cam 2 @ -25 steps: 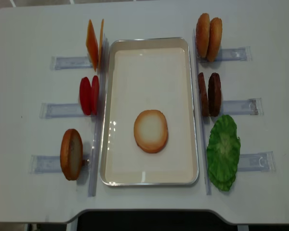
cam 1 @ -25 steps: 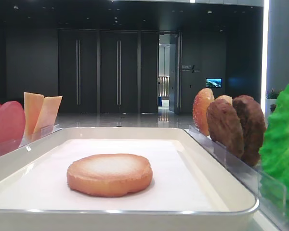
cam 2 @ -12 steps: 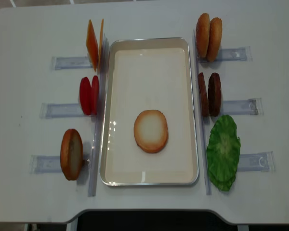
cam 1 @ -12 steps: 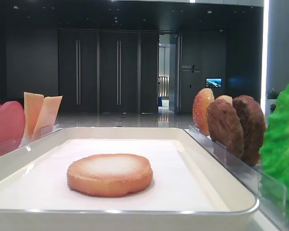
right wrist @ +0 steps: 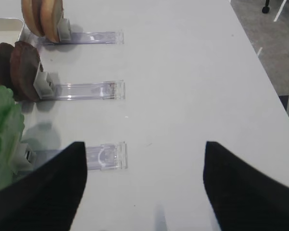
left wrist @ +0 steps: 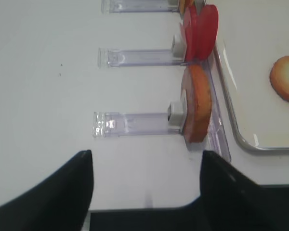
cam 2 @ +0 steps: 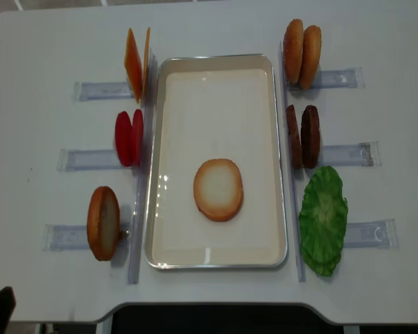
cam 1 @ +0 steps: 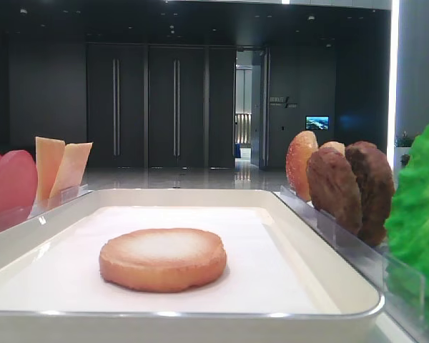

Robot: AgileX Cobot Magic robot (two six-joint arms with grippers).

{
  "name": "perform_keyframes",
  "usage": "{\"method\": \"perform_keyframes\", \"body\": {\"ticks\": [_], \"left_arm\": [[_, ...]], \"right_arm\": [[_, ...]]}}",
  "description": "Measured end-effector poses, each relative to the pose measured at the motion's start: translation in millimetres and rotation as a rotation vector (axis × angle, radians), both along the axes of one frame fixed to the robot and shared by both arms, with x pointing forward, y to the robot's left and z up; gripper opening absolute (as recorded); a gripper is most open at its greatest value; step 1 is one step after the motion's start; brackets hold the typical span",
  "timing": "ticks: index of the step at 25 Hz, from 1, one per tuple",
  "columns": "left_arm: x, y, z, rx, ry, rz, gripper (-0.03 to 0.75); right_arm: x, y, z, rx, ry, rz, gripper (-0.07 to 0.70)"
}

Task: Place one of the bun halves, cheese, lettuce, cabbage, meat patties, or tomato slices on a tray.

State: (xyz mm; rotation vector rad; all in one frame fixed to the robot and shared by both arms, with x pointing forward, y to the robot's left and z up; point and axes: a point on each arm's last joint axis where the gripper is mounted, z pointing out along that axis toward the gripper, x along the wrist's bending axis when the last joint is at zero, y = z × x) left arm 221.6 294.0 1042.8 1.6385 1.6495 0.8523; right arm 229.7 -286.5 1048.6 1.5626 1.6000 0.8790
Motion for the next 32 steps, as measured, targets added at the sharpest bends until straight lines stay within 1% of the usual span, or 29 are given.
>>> {"method": "perform_keyframes", "body": {"ticks": [4, 9, 13, 15, 22, 32], "left_arm": [[6.5, 0.7, -0.3, 0.001, -0.055, 0.004, 0.524], [10.5, 1.1, -3.0, 0.001, -0.072, 0.004, 0.524], [10.6, 1.4, -2.6, 0.000, -0.078, -0.034, 0.524], [10.5, 1.5, -2.6, 0.001, -0.078, -0.042, 0.524], [10.6, 2.7, -2.6, 0.024, -0.078, -0.042, 0.524], [10.5, 5.3, -2.6, 0.032, -0.076, -0.012, 0.524]], "right_arm": [[0.0, 0.0, 0.0, 0.000, 0.000, 0.000, 0.485], [0.0, 0.0, 0.0, 0.000, 0.000, 0.000, 0.485], [0.0, 0.0, 0.0, 0.000, 0.000, 0.000, 0.485], [0.0, 0.0, 0.0, 0.000, 0.000, 0.000, 0.485], [0.0, 0.0, 0.0, 0.000, 0.000, 0.000, 0.485], [0.0, 0.0, 0.0, 0.000, 0.000, 0.000, 0.485]]}}
